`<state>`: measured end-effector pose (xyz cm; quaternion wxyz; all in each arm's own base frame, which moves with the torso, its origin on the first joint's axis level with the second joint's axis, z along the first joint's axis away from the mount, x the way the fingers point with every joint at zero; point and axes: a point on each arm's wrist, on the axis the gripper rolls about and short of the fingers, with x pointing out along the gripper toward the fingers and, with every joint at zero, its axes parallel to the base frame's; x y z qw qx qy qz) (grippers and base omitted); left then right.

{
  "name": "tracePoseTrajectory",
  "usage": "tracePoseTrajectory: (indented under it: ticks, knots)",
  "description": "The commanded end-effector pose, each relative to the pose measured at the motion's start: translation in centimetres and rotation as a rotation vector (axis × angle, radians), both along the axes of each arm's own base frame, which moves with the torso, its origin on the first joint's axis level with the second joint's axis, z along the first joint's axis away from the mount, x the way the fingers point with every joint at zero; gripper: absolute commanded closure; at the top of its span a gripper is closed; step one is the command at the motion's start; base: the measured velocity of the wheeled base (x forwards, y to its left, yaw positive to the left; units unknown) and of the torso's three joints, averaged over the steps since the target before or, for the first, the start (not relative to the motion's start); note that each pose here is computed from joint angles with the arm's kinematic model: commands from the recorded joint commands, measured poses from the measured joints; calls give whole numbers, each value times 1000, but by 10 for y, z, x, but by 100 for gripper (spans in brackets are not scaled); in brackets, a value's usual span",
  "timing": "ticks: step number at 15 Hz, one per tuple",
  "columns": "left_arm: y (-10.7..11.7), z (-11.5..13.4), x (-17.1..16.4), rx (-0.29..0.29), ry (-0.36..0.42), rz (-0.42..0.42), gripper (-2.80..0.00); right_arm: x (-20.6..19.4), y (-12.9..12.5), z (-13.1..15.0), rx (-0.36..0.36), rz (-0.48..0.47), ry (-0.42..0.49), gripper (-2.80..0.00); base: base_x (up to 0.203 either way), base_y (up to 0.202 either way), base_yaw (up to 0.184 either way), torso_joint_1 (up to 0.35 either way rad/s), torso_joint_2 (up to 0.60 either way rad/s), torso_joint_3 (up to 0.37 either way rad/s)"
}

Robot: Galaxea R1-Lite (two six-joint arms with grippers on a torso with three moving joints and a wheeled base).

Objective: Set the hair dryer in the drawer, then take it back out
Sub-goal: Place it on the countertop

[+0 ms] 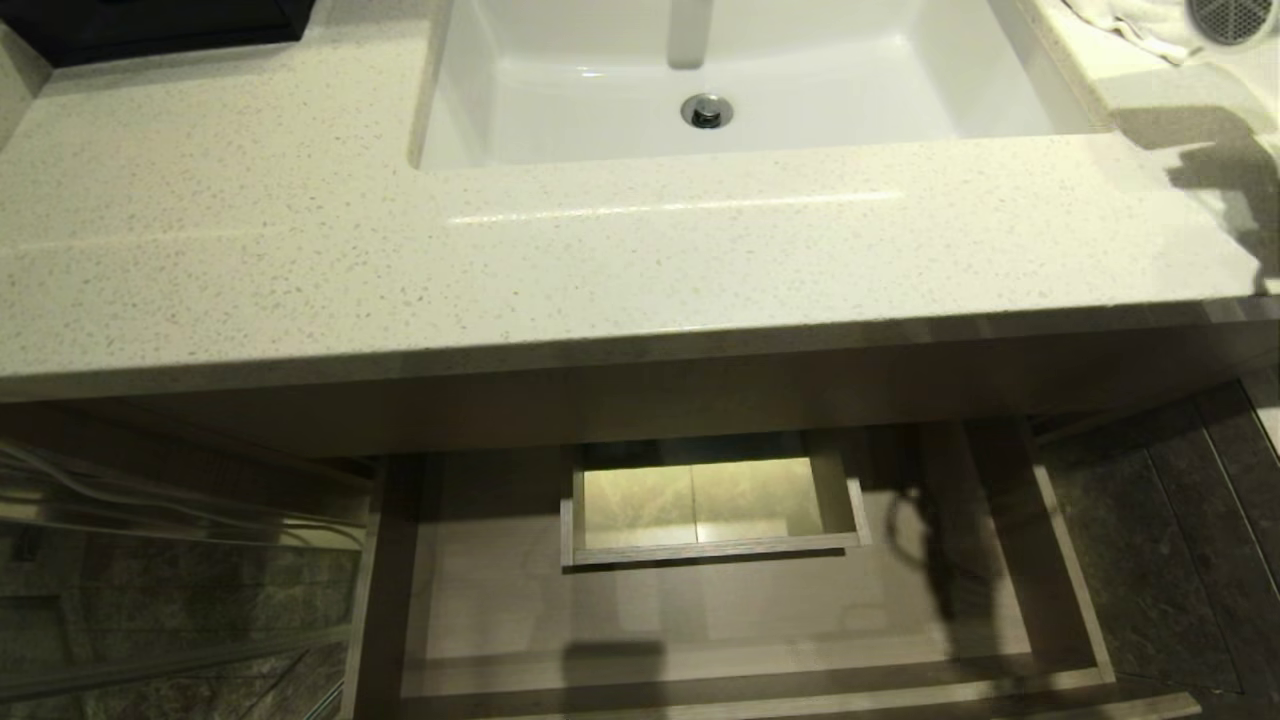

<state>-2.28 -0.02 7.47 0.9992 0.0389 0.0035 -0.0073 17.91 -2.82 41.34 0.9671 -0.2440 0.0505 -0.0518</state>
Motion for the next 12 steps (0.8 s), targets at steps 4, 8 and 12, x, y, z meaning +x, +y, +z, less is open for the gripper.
tracePoseTrajectory:
  ticks: [4, 8, 12]
  knots:
    - [0, 0, 0, 0, 2, 0, 0, 51, -15, -3, -22, 36, 36, 0, 0, 0, 0, 0, 0, 0]
    - [0, 0, 0, 0, 0, 0, 0, 70, -25, -3, -75, 22, 40, -280, 0, 0, 0, 0, 0, 0]
    - [0, 0, 0, 0, 1, -1, 0, 56, -22, 7, -79, 34, 1, -280, 0, 0, 0, 0, 0, 0]
